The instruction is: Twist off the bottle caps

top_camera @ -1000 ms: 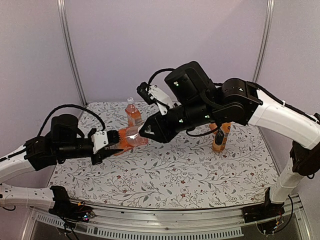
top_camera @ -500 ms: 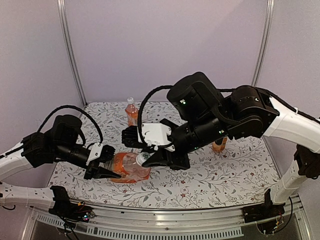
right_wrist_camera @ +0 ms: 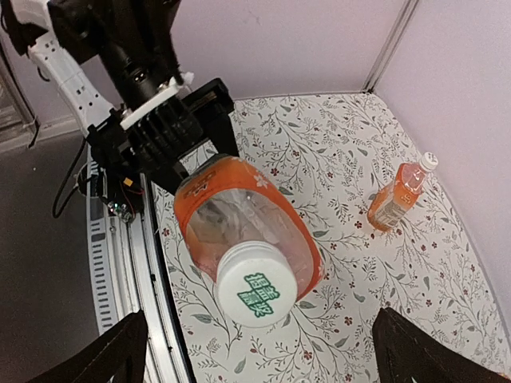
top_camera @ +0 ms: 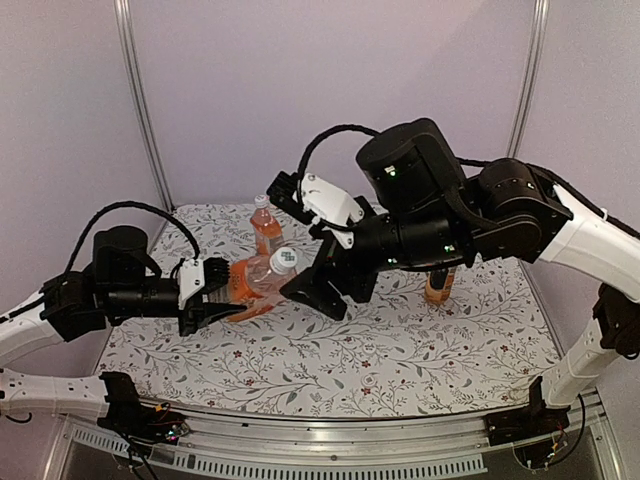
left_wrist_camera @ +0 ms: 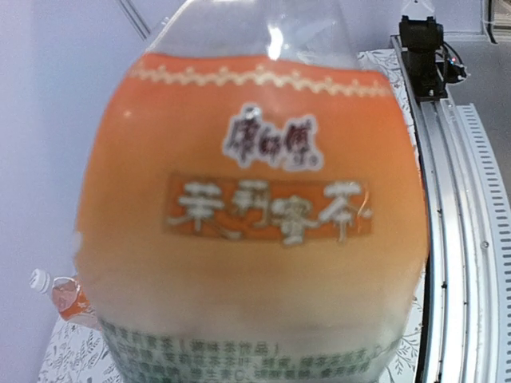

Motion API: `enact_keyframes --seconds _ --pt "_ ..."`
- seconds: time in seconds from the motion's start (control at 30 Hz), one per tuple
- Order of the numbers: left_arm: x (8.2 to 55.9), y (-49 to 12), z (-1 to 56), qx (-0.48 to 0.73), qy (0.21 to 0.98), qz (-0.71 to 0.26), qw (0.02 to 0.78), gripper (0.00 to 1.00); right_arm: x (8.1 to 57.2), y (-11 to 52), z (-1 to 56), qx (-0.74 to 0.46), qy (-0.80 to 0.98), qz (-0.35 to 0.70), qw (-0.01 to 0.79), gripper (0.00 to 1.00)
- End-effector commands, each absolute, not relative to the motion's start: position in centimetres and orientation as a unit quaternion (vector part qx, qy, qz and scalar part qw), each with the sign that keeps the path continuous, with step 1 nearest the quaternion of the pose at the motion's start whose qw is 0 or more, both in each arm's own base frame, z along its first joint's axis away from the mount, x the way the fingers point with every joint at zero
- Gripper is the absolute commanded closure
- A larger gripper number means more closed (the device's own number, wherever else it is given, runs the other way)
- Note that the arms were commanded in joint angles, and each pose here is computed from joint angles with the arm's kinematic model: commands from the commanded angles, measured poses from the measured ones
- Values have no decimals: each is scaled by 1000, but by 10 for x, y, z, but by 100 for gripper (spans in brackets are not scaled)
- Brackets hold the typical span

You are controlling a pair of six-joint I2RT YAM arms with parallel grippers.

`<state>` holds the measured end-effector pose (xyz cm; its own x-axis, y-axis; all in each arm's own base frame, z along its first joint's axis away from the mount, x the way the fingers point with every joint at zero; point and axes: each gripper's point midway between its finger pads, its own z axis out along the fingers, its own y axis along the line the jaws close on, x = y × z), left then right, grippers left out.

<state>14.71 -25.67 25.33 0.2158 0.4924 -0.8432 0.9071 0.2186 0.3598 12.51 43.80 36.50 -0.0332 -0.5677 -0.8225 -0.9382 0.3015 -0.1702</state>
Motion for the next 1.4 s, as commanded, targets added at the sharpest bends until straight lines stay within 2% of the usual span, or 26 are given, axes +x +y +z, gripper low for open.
enact_keyframes --seconds 0.0,0.13,0.3,0.47,0.67,0.93,1.27,1.37 --pt "180 -249 270 541 608 -133 566 91 170 419 394 -322 792 289 430 1" --pt "189 -243 269 531 612 -102 577 91 188 405 390 -236 824 301 419 4" --pt "203 -235 264 521 622 -55 582 91 194 401 383 -194 842 307 399 7" --pt "215 -232 266 529 606 -4 594 91 192 410 380 -186 848 328 373 10" --pt "220 -233 267 533 601 14 595 91 192 428 370 -197 854 340 341 17" --pt "220 -237 266 543 596 12 592 91 194 447 368 -216 849 356 326 36" --pt "218 -241 267 546 591 3 593 90 191 460 355 -236 849 360 308 70" --pt "216 -242 267 547 591 -4 593 90 190 461 353 -244 847 358 307 72"
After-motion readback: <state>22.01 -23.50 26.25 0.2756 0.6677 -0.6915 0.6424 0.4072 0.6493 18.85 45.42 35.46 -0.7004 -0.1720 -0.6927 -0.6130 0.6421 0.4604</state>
